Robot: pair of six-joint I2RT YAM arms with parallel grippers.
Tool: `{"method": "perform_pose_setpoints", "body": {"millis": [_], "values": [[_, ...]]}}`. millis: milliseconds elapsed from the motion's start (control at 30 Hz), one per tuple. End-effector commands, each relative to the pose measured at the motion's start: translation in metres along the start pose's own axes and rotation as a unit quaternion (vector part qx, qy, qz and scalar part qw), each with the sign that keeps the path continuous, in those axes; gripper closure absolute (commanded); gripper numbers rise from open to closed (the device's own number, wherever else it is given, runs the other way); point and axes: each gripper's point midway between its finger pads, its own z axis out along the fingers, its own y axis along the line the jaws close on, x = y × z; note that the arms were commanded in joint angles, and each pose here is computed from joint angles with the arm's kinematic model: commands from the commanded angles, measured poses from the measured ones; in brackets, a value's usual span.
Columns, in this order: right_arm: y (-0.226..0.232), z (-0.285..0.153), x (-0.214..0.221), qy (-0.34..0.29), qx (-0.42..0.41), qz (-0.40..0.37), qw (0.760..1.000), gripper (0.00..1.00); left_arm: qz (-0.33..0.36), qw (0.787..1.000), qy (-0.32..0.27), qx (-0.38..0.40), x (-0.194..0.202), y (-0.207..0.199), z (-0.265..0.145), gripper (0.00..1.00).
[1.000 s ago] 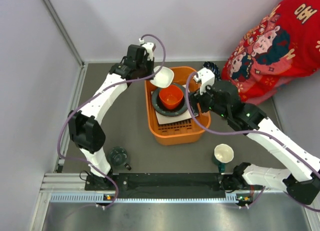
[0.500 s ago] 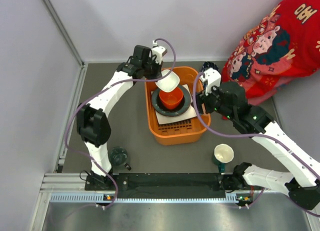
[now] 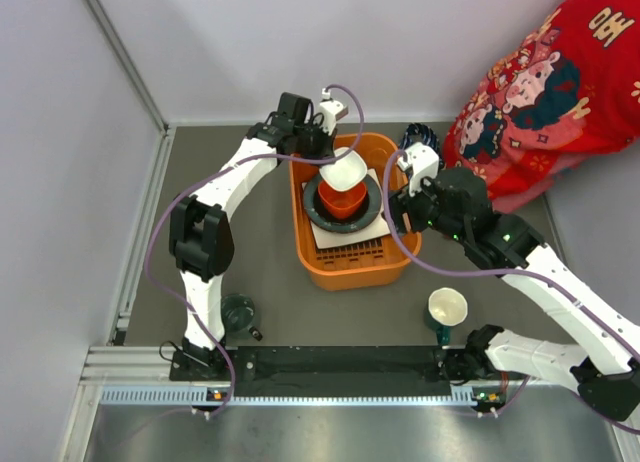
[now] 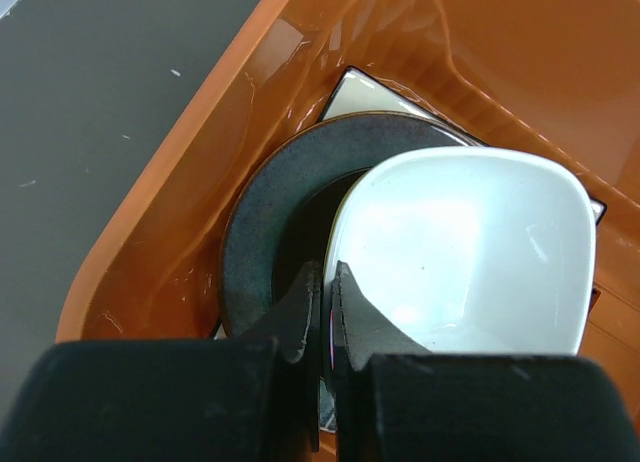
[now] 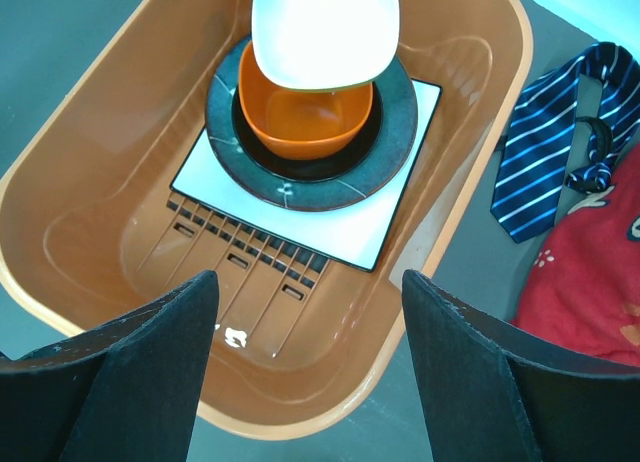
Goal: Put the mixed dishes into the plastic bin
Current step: Place the bowl in the plastic bin.
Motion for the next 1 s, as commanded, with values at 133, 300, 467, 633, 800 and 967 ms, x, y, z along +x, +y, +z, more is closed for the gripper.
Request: {"method": "perform_pose_setpoints", "body": {"millis": [133,300,467,633,800,967], "values": [[-0.001,-0.002,-0.013,-0.030,-0.001,0.022,0.999,0.27,0.035,0.999,-0.008,0.022,-0.011,-0.009,-0.009,1.00],[-0.001,-0.001,-0.013,-0.030,-0.001,0.022,0.999,0.27,0.030,0.999,0.006,0.016,-0.002,-0.012,-0.008,1.00],[-0.002,-0.001,-0.013,-0.030,0.004,0.025,0.999,0.27,0.022,0.999,0.014,0.020,0.006,-0.013,-0.002,1.00],[-0.003,-0.002,-0.014,-0.031,0.005,0.024,0.999,0.28,0.011,0.999,0.029,0.014,0.016,-0.012,0.003,1.00],[-0.002,-0.002,-0.012,-0.030,0.004,0.025,0.999,0.27,0.000,0.999,0.047,0.011,0.030,-0.010,0.007,1.00],[-0.003,-0.001,-0.011,-0.030,0.005,0.025,0.999,0.28,-0.014,0.998,0.063,0.016,0.043,-0.012,0.013,1.00]]}}
